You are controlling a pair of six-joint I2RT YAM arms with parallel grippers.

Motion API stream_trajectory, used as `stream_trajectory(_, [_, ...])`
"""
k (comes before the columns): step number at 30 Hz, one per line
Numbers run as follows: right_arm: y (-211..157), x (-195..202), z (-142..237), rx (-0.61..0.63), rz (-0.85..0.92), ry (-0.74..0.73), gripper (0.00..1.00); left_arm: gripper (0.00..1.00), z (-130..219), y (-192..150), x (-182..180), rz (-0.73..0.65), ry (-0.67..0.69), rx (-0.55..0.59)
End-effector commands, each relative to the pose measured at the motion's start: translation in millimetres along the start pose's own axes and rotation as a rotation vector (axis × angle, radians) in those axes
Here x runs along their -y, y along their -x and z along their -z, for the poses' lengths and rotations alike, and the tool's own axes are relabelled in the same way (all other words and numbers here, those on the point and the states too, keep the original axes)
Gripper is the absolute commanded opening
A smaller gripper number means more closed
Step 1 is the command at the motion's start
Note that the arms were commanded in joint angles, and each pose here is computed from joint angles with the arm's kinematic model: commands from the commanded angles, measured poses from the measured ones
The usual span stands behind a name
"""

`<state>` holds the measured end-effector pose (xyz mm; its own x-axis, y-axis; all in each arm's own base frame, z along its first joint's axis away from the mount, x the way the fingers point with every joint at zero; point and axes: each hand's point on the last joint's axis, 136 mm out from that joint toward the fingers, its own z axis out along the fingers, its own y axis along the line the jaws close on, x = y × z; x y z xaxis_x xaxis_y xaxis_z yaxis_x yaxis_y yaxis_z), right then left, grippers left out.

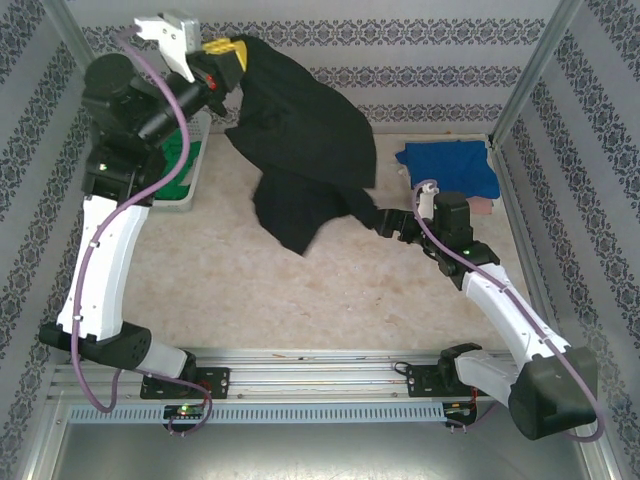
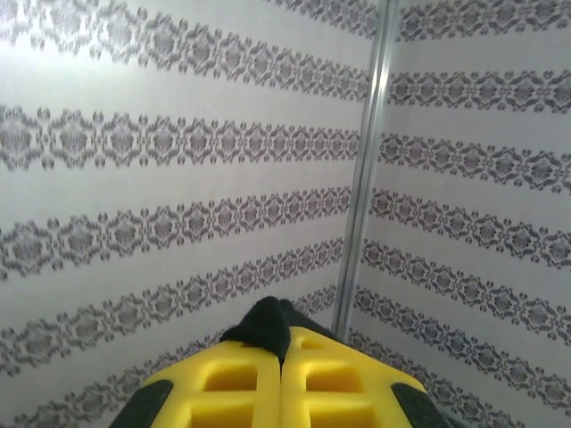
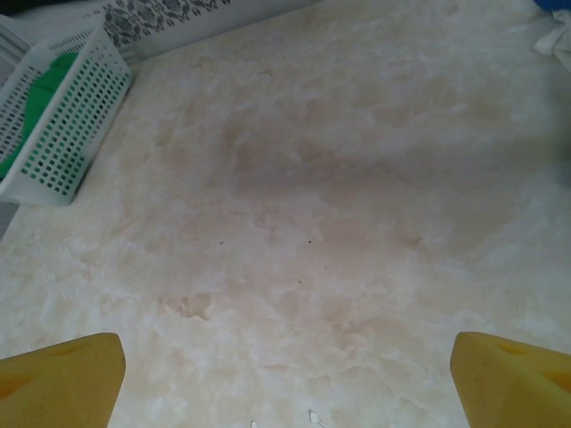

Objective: Fold and stack the t-shirts

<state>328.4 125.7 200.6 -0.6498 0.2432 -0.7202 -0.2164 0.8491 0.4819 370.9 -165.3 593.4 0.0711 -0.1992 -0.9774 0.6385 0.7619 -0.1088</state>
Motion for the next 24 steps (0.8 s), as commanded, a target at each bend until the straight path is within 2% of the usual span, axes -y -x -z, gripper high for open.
stream_trajectory(1, [-10,-3,2,-0.01,-0.027,0.022,0.92,0.08,-25,-79,-56,0.142,0.176,-0.072])
stream_trajectory(3, [-18,-3,-1,-0.029,-0.033,0.023,0.92,0.57,-23,-165,-90,0.205,0.307,-0.213])
stream_trajectory(5, [-29,0,-4,-0.061,-0.04,0.008,0.91,0.58,-10,-243,-120,0.259,0.417,-0.351])
stream_trajectory(6, [-35,4,-5,-0.079,-0.044,-0.011,0.91,0.66,2,-276,-135,0.293,0.479,-0.408])
stream_trajectory(9, [-52,24,-8,-0.127,-0.066,-0.104,0.91,0.68,31,-339,-151,0.341,0.555,-0.532])
stream_trajectory(14, [-69,31,-9,-0.175,-0.113,-0.146,0.87,0.75,61,-377,-134,0.301,0.51,-0.686])
stream_trajectory(18, [-95,17,-17,-0.254,-0.077,-0.158,0.84,0.78,64,-410,-80,0.253,0.335,-0.785])
stream_trajectory(24, [-138,15,-35,-0.393,-0.093,-0.213,0.77,0.76,60,-475,5,0.114,0.066,-0.976])
